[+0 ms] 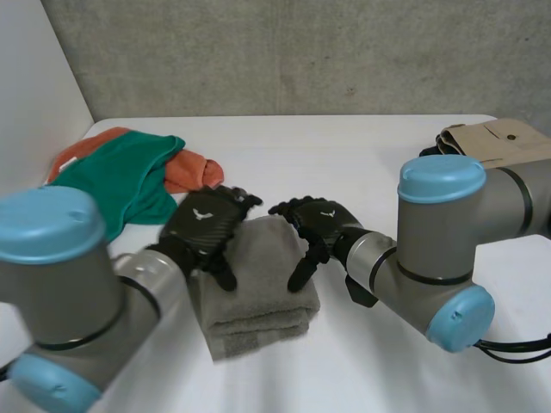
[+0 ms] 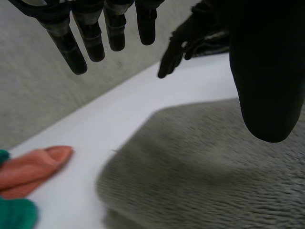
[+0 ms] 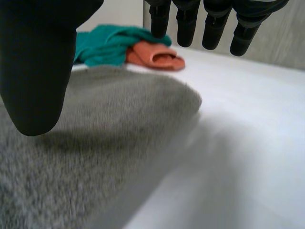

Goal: Fold the laundry.

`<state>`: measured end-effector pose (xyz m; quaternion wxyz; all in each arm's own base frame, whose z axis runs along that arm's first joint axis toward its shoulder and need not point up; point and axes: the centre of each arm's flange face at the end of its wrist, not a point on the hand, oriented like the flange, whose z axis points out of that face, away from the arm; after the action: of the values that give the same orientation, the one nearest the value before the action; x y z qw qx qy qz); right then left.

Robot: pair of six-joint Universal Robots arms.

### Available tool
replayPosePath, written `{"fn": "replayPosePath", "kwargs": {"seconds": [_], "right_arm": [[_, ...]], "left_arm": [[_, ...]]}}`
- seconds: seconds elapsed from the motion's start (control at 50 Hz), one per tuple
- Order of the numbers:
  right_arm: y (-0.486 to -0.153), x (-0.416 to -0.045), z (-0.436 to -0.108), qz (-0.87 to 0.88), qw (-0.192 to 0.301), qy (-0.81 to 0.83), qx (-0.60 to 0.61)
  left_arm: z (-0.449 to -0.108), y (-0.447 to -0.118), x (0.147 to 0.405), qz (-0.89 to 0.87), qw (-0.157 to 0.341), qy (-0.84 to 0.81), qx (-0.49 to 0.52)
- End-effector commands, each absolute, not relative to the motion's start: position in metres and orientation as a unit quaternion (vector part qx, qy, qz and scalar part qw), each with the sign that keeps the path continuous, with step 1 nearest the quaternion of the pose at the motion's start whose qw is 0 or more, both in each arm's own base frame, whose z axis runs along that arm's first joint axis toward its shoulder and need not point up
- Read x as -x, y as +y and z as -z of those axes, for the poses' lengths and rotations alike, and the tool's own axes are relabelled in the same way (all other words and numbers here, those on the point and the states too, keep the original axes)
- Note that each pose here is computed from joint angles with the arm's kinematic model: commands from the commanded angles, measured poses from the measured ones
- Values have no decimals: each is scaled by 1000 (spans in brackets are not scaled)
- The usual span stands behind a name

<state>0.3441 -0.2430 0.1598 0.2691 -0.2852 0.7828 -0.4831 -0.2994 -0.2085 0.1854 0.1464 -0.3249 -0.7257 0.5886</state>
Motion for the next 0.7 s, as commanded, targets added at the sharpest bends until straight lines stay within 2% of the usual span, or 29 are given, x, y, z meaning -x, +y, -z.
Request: {"fn": "replayPosePath", "kwargs": {"seconds": [0.02,0.1,0.22,0.3,0.4,0.5,0.54,0.62,0.64,0.7], "right_arm": [[-251,-350,-138,463,250,795,300],[-251,-348,-129,453,225,803,315],[-252,-345,-138,483,157,783,360],[-247,-346,-156,522,123,754,379],[-230,-352,-181,575,100,708,398],[-193,-354,-198,624,79,649,427],[-180,-354,-198,632,78,635,437],[-149,-351,-188,640,88,612,457],[-143,-350,-185,639,91,611,459],[-123,-346,-165,626,105,614,469]], "left_arm": [[-139,-229,304,-541,83,-777,310],[-129,-238,289,-515,41,-804,295],[-135,-229,281,-488,43,-814,311],[-152,-222,280,-498,67,-803,321],[-196,-217,281,-549,111,-762,325],[-240,-223,276,-606,143,-714,320],[-253,-227,273,-625,150,-697,316],[-283,-230,269,-643,196,-668,320],[-289,-227,269,-630,227,-666,329],[-295,-220,271,-596,279,-666,350]]}}
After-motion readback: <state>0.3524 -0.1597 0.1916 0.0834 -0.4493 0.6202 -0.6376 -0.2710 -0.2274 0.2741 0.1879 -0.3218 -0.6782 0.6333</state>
